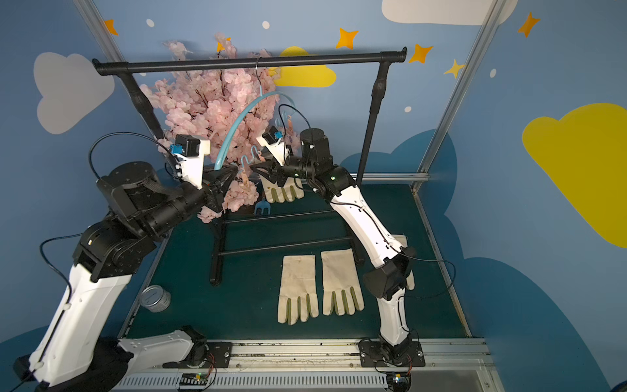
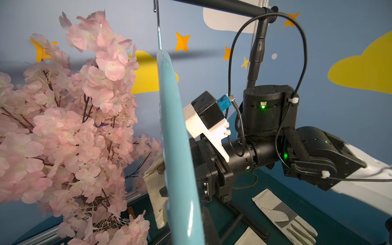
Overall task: Clip the gloves onto a hanger to dry
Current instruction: Open the clamp at the hanger, then pick up the glove from the center of the board, then clamp the glove onto the hanger.
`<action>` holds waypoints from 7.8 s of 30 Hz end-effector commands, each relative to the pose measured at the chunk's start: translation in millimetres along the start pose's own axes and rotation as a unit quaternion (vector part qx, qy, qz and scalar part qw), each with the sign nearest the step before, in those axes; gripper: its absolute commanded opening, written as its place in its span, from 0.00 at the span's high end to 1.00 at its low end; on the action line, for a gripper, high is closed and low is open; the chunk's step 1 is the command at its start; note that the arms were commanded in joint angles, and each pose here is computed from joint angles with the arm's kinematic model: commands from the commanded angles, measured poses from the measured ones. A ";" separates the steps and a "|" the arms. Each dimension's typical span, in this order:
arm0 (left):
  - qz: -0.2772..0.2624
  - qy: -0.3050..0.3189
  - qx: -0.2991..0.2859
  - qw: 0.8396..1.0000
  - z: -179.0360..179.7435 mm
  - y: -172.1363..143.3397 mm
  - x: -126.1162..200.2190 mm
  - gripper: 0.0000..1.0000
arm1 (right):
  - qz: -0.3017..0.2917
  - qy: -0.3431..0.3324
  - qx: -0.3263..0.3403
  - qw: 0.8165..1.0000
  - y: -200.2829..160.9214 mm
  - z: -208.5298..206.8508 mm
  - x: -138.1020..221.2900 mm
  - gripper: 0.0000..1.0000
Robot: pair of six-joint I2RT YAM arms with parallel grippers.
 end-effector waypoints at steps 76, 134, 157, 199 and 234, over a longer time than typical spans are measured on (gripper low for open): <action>0.401 0.109 0.393 0.820 39.1 -429.7 -135.6 0.53 | -0.015 -0.012 -0.013 1.000 9.3 -3.8 7.6 0.83; 0.050 -0.053 0.208 0.975 67.8 -157.4 -65.3 0.97 | -0.053 0.003 -0.060 0.997 17.6 -9.2 19.6 0.85; -0.022 -0.117 0.234 0.965 98.1 -91.7 -73.5 0.97 | -0.052 0.004 -0.065 0.997 14.5 -12.0 17.9 0.90; 0.043 -0.265 0.244 0.932 124.3 -74.9 -81.5 0.97 | -0.074 0.028 -0.083 0.993 16.8 -18.1 21.5 0.90; 0.061 -0.284 0.246 0.925 128.1 -71.8 -84.1 0.97 | -0.082 0.039 -0.093 0.992 19.6 -18.5 24.7 0.90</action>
Point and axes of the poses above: each gripper's point midway between its finger pads, its own x axis back along the fingers, its own z axis along the line the jaws close on, y = z × x, the point moved 8 cm from there along x, back along the fingers, and after that the axes turned 8 degrees about x, right-handed, at the moved point
